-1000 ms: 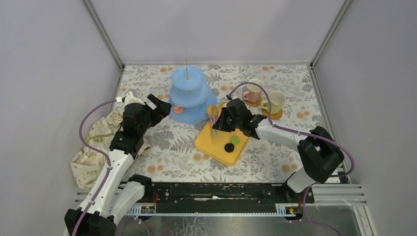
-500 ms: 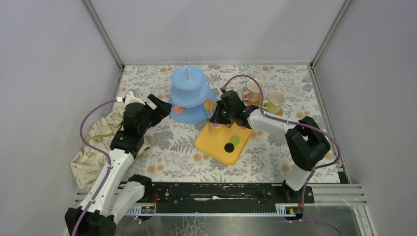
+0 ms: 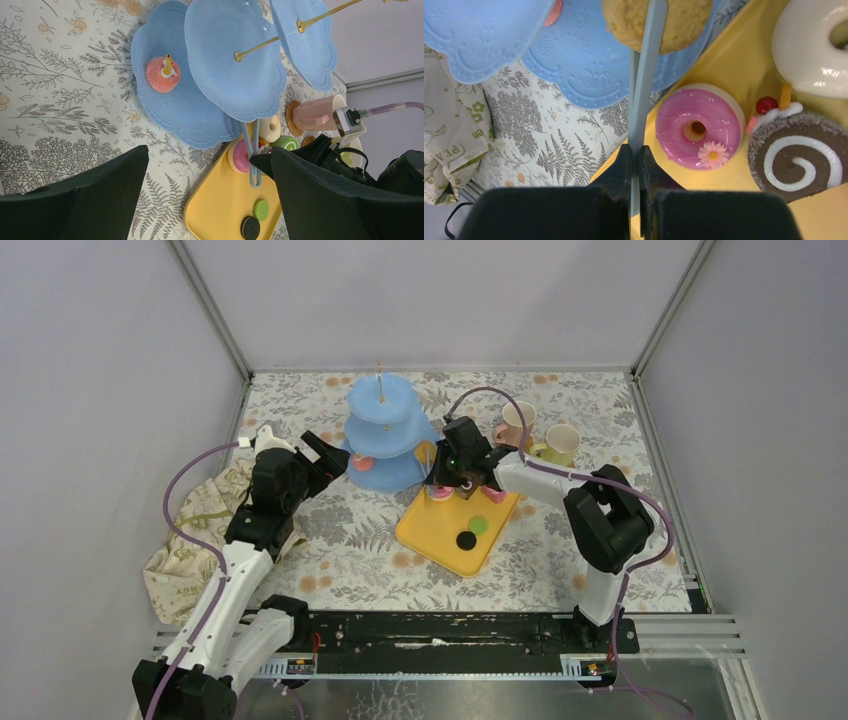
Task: Serve the afternoon tea
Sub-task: Place the desert on the desert table.
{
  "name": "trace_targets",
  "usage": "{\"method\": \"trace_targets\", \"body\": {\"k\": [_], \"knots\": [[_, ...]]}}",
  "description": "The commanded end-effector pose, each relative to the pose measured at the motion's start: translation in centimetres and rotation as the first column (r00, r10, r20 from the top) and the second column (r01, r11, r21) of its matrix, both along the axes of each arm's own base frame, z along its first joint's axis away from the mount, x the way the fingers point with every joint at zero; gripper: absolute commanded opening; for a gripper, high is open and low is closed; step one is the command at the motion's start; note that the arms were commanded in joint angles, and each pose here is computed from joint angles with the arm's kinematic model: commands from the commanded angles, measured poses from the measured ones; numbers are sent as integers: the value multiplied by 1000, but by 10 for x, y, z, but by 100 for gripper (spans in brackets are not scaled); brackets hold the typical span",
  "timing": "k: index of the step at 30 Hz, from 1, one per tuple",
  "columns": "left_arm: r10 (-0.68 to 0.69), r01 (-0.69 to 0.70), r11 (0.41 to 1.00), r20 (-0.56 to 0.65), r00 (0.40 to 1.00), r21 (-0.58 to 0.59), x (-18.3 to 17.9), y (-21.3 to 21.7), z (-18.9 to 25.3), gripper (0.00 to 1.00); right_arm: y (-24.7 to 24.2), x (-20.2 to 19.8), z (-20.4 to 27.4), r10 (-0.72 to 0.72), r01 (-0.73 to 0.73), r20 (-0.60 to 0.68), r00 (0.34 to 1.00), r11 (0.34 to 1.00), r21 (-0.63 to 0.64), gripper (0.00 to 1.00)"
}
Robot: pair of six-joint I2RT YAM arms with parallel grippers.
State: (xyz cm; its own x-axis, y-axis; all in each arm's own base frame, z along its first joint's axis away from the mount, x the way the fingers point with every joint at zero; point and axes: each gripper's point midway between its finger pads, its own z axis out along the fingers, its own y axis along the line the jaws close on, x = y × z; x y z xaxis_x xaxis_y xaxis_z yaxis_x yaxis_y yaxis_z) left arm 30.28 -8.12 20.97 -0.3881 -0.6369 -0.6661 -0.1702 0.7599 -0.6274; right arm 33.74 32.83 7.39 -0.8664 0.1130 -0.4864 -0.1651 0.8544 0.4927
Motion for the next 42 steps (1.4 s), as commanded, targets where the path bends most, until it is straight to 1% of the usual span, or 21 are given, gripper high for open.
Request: {"method": "trace_targets", "body": {"k": [1,10,17,20,28,36,42], "knots": [[0,0,1000,75,997,9,9,-1,21,100,11,17,22,24,-26,54,998,999,34,0],[-2,1,1000,75,997,9,9,-1,20,100,18,29,22,23,-26,47,999,998,63,0],[0,-1,1000,73,997,18,10,0,20,100,28,40,22,25,-29,20,999,980,197,0],[1,-2,1000,69,998,20,11,0,18,100,31,45,25,32,-34,12,999,962,270,0],[1,-2,1000,60,998,21,14,-1,14,100,31,59,25,28,-22,-10,1000,917,398,1],[14,-16,999,68,998,29,14,2,16,100,31,71,22,33,-21,-18,999,881,472,2],[16,-19,999,65,998,35,14,3,15,100,35,78,21,41,-31,-11,999,877,479,4]]}}
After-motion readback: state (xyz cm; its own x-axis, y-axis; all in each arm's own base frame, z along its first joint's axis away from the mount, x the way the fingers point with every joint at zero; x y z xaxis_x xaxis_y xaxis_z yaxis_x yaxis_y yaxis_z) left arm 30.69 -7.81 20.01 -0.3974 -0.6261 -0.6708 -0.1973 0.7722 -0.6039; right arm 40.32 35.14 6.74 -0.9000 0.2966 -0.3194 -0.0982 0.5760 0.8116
